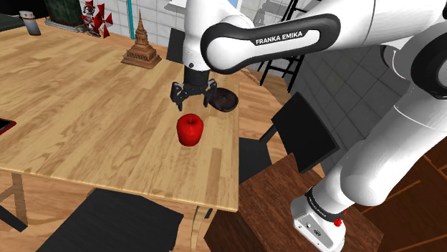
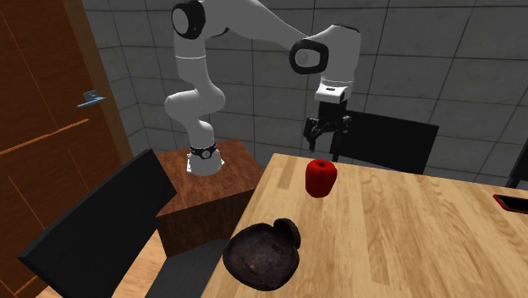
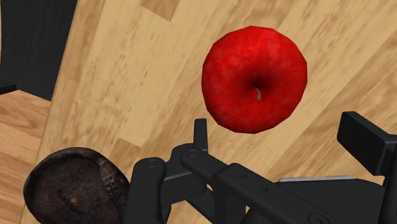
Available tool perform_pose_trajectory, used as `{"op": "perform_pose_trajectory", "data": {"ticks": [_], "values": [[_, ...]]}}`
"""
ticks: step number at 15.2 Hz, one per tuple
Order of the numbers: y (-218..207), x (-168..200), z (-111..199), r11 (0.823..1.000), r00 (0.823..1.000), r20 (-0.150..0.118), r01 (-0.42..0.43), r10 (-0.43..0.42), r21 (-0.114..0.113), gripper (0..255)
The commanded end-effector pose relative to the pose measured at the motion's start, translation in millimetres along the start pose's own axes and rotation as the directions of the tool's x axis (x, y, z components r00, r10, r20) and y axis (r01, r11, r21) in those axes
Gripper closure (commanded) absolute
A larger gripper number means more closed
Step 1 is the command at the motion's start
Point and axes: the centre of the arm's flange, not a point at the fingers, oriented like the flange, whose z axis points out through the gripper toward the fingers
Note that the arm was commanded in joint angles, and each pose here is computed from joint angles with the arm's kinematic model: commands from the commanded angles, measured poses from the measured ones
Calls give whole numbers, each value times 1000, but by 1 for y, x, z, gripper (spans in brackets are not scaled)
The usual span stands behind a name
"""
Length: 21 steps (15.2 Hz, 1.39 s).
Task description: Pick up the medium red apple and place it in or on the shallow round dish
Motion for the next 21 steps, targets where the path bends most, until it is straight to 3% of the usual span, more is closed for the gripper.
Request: {"op": "perform_pose_trajectory", "data": {"ticks": [1,6,14,15,21], "values": [[-3,2,10,1000,1000,-3,-1,1,1,0],[-3,2,39,1000,1000,-3,-1,1,1,0],[-3,2,39,1000,1000,-3,-1,1,1,0],[-3,2,39,1000,1000,-3,-1,1,1,255],[-3,2,39,1000,1000,-3,-1,1,1,255]]}}
